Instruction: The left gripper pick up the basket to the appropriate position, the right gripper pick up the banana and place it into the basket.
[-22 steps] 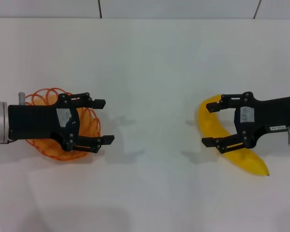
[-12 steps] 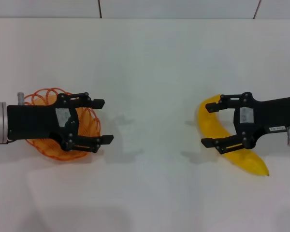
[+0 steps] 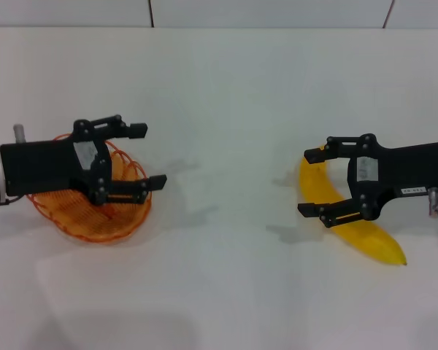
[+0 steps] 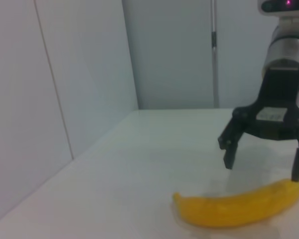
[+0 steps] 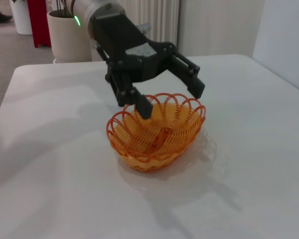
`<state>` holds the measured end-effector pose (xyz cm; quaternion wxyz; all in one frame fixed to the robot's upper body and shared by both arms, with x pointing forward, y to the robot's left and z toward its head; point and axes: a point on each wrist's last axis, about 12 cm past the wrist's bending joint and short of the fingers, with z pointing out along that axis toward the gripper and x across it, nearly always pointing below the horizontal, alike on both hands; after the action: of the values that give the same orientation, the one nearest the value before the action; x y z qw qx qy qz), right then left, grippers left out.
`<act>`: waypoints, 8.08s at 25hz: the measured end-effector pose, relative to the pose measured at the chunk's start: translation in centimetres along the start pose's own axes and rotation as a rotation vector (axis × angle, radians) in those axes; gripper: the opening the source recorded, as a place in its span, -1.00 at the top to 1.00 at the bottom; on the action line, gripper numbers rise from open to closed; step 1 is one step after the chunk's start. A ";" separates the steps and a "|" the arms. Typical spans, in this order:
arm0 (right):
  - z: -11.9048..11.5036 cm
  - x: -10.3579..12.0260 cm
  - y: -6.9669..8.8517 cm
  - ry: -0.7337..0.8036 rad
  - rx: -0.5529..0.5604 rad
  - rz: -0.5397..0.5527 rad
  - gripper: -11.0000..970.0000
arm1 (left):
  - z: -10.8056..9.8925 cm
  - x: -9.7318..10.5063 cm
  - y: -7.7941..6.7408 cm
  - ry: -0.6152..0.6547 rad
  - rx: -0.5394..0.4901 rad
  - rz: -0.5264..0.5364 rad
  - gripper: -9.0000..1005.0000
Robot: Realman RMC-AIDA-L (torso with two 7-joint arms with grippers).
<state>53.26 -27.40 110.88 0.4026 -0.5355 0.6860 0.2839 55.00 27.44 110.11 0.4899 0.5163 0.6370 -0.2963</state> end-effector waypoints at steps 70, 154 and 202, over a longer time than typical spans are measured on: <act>0.7 -0.3 -0.3 0.017 -0.029 0.012 -0.84 | -2.0 0.2 6.6 0.541 -0.390 -0.458 -0.77; 0.7 0.1 -0.4 0.025 -0.020 0.050 -0.84 | -0.5 -1.1 6.6 0.401 -0.361 -0.389 0.75; 1.1 -0.3 -0.6 0.036 -0.040 0.041 -0.84 | -4.1 -1.0 5.6 0.411 -0.410 -0.731 -0.33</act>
<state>54.10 -26.50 110.58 0.3735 -0.5343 0.6980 0.2963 58.96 32.26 113.17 0.3086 0.1984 0.9065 -0.2090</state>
